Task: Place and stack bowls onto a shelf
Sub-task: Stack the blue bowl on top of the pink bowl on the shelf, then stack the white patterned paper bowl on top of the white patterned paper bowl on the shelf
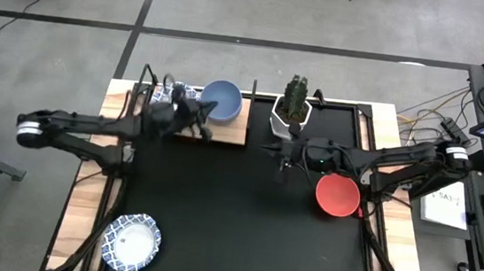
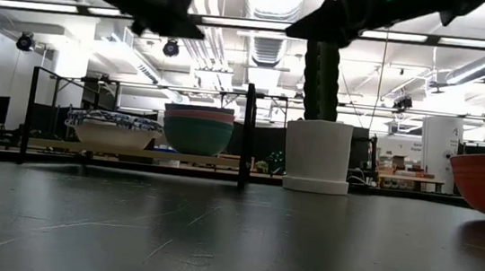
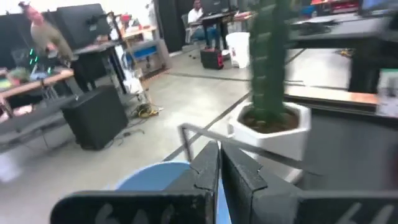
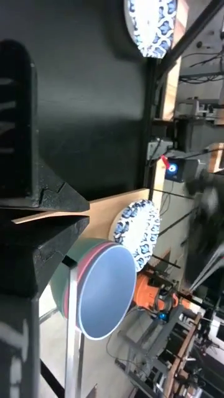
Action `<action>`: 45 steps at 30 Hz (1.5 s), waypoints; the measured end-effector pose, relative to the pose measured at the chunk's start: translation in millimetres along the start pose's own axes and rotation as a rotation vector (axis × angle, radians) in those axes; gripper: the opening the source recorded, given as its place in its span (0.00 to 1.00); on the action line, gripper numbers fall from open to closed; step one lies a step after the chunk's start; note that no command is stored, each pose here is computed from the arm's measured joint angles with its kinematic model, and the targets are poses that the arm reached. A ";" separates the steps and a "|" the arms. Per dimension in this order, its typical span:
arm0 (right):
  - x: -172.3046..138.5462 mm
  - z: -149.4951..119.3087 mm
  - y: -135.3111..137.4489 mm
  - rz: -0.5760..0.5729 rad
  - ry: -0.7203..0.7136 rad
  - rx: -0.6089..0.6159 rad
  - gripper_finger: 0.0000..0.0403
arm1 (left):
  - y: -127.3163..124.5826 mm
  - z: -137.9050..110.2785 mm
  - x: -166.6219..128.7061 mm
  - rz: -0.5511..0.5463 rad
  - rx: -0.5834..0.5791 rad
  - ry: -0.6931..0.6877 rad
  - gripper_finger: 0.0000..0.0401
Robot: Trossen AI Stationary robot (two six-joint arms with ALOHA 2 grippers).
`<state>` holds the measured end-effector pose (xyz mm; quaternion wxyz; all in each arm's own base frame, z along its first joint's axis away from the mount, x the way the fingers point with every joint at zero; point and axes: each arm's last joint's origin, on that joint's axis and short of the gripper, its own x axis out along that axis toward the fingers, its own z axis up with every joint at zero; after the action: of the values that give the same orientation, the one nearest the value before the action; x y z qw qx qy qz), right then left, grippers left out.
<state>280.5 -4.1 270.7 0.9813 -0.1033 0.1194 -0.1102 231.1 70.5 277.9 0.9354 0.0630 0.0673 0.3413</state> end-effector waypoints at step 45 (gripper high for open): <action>-3.6 -31.0 6.6 0.048 0.117 -0.019 0.03 | 50.2 -3.8 80.3 -0.134 -0.224 0.322 0.00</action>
<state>270.4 -2.4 240.6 0.9740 -0.1030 0.1798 -0.0911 259.7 160.8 275.8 0.9343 -0.1015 0.1817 0.2894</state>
